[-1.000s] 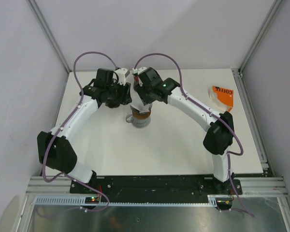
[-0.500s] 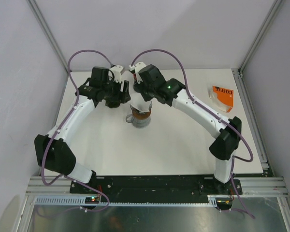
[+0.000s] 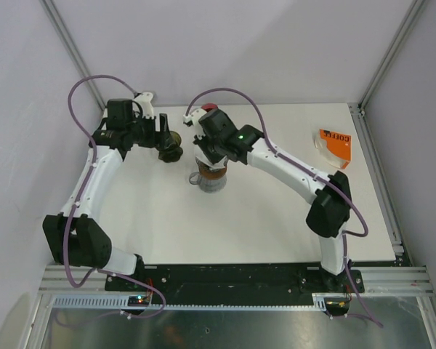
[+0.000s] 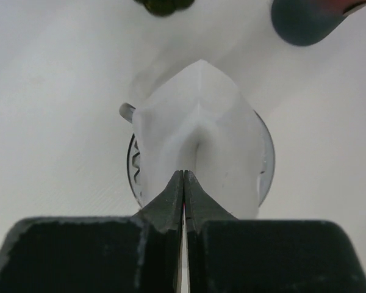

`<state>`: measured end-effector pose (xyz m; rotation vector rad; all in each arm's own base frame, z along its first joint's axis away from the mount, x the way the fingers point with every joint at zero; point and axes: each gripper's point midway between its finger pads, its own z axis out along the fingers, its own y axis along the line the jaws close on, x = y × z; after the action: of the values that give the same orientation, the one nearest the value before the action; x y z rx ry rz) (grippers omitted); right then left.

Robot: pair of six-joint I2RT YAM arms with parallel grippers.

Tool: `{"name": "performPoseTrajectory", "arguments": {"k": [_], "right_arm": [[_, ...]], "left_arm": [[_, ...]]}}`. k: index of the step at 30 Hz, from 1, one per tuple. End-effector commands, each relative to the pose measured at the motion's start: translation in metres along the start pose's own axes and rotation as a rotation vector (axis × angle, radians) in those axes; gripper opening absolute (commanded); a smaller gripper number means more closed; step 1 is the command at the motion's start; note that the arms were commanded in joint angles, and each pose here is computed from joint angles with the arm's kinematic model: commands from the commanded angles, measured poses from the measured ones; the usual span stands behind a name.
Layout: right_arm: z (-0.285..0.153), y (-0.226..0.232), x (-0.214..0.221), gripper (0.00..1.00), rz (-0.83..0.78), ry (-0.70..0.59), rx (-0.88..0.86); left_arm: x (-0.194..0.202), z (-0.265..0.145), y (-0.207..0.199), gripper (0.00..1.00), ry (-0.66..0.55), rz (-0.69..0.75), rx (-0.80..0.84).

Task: Place the coffee filter in the dripper

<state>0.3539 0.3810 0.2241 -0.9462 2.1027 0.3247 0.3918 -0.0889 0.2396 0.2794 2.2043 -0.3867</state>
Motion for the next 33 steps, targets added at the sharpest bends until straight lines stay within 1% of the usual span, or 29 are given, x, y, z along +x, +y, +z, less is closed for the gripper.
{"name": "performPoseTrajectory", "arguments": {"k": [1,7,13,20,27,33], "right_arm": [[0.009,-0.007,0.001,0.0,-0.013,0.03,0.027],[0.036,-0.006,0.029,0.0,-0.029,0.137,0.024],[0.057,-0.001,0.049,0.0,-0.036,0.211,0.005],[0.076,-0.002,0.071,0.0,-0.043,0.288,0.031],[0.08,-0.003,0.073,0.0,-0.042,0.296,0.029],[0.064,0.0,0.049,0.0,-0.049,0.242,0.019]], "left_arm": [[-0.003,-0.013,0.001,0.81,-0.041,0.005,0.033],[0.006,-0.014,0.007,0.82,-0.041,0.0,0.023],[0.01,-0.014,0.008,0.82,-0.042,-0.004,0.027],[0.013,-0.01,0.009,0.82,-0.035,-0.009,0.036],[0.014,-0.006,0.008,0.82,-0.025,-0.016,0.049],[0.016,-0.003,0.007,0.82,-0.018,-0.021,0.061]]}}
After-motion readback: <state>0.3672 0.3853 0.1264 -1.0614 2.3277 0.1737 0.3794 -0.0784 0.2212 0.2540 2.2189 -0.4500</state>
